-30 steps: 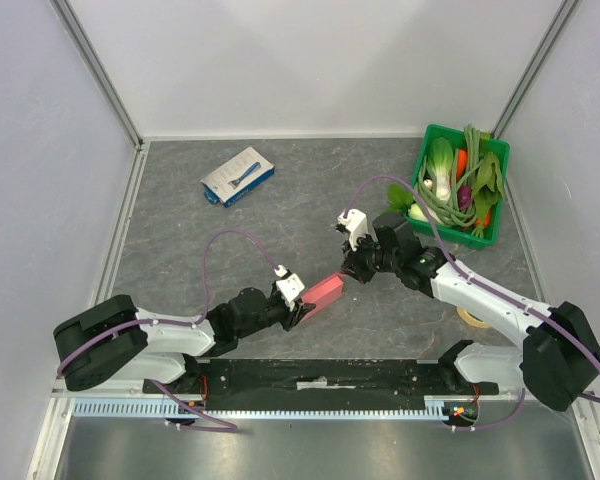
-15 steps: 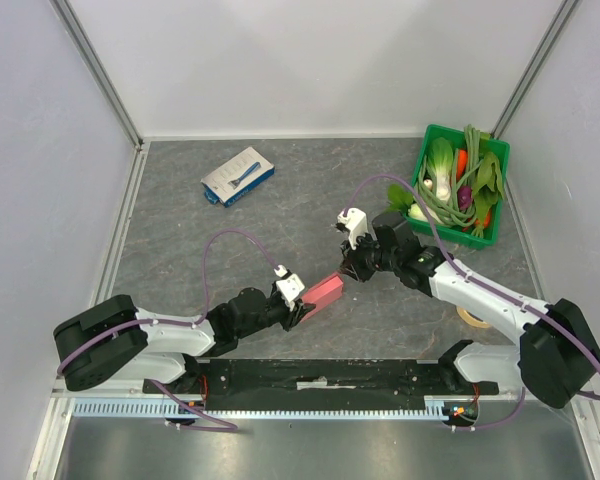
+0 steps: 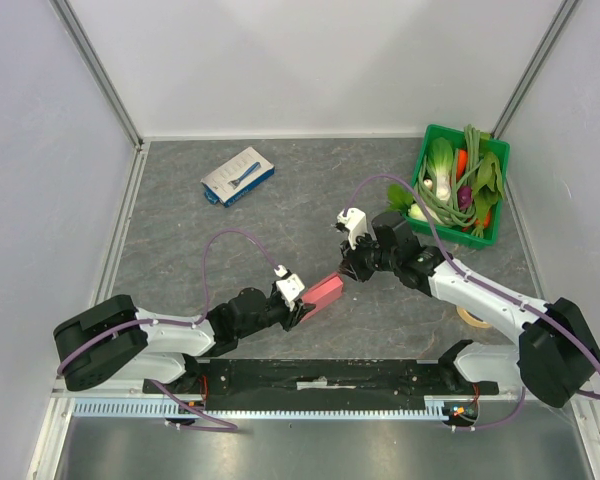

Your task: Fold the paper box

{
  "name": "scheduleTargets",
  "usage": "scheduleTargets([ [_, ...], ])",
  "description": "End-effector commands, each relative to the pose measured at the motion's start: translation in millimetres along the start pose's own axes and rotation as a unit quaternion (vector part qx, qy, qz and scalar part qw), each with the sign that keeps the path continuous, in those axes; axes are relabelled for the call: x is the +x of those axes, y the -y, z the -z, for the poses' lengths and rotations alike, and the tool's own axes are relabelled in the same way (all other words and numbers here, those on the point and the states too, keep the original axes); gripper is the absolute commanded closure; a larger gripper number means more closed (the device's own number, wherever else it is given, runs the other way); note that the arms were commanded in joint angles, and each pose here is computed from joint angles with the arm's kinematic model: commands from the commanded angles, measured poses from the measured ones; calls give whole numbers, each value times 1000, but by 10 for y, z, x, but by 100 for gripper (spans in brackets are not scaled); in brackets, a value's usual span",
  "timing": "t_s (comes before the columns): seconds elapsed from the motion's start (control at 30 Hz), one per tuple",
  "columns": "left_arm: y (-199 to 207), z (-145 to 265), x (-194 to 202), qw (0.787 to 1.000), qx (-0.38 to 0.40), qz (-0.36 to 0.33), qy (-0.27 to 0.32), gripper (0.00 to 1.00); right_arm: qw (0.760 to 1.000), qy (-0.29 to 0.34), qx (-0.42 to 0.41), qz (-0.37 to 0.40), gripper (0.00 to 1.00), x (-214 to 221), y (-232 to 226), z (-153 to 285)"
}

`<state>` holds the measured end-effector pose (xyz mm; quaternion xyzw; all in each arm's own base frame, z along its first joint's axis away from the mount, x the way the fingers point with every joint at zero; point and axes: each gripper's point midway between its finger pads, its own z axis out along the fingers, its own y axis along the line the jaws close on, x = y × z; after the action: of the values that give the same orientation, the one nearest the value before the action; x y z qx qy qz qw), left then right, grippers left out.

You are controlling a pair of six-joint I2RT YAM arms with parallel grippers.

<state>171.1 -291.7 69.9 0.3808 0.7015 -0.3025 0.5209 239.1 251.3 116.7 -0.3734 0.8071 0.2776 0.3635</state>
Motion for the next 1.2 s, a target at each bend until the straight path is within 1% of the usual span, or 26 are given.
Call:
scheduleTargets([
  [0.0, -24, -22, -175, 999, -2, -16, 31, 89, 1000, -4, -2, -3, 73, 26, -33, -13],
  [0.13, -21, -23, -192, 999, -1, -16, 33, 89, 1000, -7, 15, -4, 70, 39, 25, -3],
  [0.2, -24, -19, -190, 999, -2, -16, 33, 89, 1000, -9, 23, -4, 70, 49, 57, -7],
  [0.37, -24, -19, -190, 999, -2, -16, 33, 89, 1000, -9, 2, -5, 72, 56, -16, -19],
  [0.47, -27, -17, -183, 999, -3, -16, 32, 89, 1000, -5, -15, -4, 68, 55, -71, -24],
  [0.6, -32, -9, -183, 999, -4, -16, 33, 89, 1000, -5, -29, -6, 70, 71, -123, -26],
  [0.73, -32, -7, -180, 999, -4, -16, 33, 89, 999, -5, -35, -10, 76, 99, -147, -30],
  [0.83, -35, -10, -178, 999, -5, -16, 33, 89, 999, -4, -35, -11, 71, 95, -155, -27],
  [0.9, -32, -13, -180, 999, -4, -16, 33, 89, 999, -3, -36, -12, 72, 94, -161, -22],
  [1.07, -35, -7, -176, 999, -5, -16, 33, 89, 999, -4, -37, -16, 78, 104, -167, -12],
  [1.17, -38, -10, -178, 999, -6, -16, 33, 89, 999, 5, -34, -12, 85, 59, -168, 19],
])
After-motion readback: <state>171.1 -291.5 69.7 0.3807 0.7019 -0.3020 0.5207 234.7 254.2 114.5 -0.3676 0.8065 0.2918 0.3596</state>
